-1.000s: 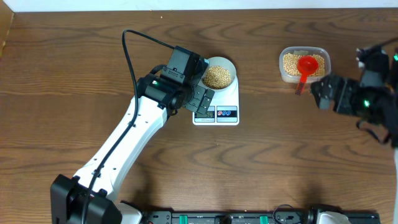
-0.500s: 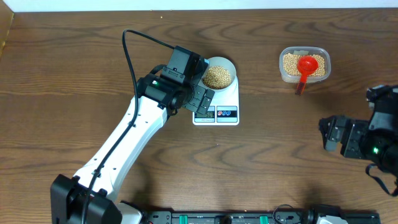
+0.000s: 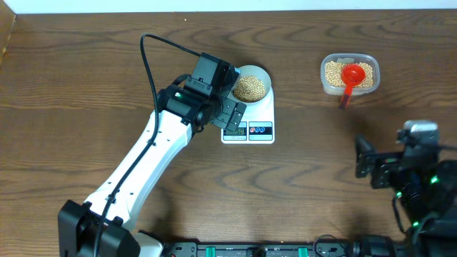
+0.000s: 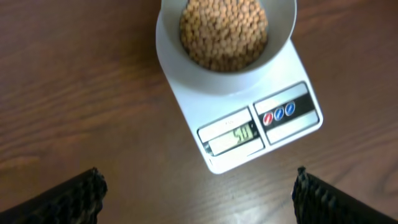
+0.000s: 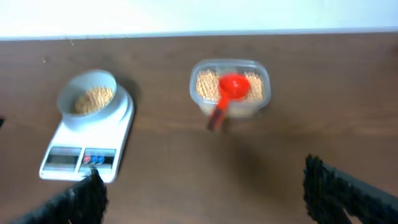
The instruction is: Scoop item into bowl and weigh 50g on scale
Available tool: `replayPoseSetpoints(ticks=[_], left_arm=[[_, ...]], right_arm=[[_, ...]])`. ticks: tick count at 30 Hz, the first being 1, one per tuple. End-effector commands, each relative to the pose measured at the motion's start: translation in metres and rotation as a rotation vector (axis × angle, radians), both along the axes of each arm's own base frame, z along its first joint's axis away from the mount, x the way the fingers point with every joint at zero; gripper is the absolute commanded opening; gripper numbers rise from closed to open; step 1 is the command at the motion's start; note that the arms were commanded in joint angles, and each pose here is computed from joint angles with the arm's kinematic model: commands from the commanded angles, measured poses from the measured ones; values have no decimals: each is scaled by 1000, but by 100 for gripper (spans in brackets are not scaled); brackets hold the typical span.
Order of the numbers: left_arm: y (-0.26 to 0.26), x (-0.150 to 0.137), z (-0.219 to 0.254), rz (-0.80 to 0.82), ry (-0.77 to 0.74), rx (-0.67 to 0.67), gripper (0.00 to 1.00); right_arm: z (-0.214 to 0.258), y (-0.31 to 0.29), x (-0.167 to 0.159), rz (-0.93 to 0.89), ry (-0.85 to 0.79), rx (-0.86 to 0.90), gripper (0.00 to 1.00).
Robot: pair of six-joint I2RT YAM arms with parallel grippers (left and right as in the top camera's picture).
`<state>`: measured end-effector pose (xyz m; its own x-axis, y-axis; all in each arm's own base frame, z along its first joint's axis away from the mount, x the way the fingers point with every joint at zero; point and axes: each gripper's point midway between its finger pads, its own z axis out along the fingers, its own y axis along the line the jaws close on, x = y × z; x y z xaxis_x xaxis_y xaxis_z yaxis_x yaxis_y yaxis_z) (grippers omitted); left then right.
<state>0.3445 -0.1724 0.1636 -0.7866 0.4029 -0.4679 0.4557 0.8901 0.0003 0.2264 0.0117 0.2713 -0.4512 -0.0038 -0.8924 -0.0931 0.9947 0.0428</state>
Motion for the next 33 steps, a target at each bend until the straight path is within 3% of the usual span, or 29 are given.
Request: replayPoseSetpoints(ticks=[1,15,25,33], left_arm=[[2,1,9,2,-27,2,98],[2,1,9,3,-27,2,98],[2,1,9,3,-27,2,98],[2,1,9,3,-27,2,98]], right_arm=[[-35,7,0,41,-41,-34,99],[-81,23,18,100,-349,-42,99],[-115,25,18,109,-399,-40,99],[-112,25,17,104,-415,-42,99]])
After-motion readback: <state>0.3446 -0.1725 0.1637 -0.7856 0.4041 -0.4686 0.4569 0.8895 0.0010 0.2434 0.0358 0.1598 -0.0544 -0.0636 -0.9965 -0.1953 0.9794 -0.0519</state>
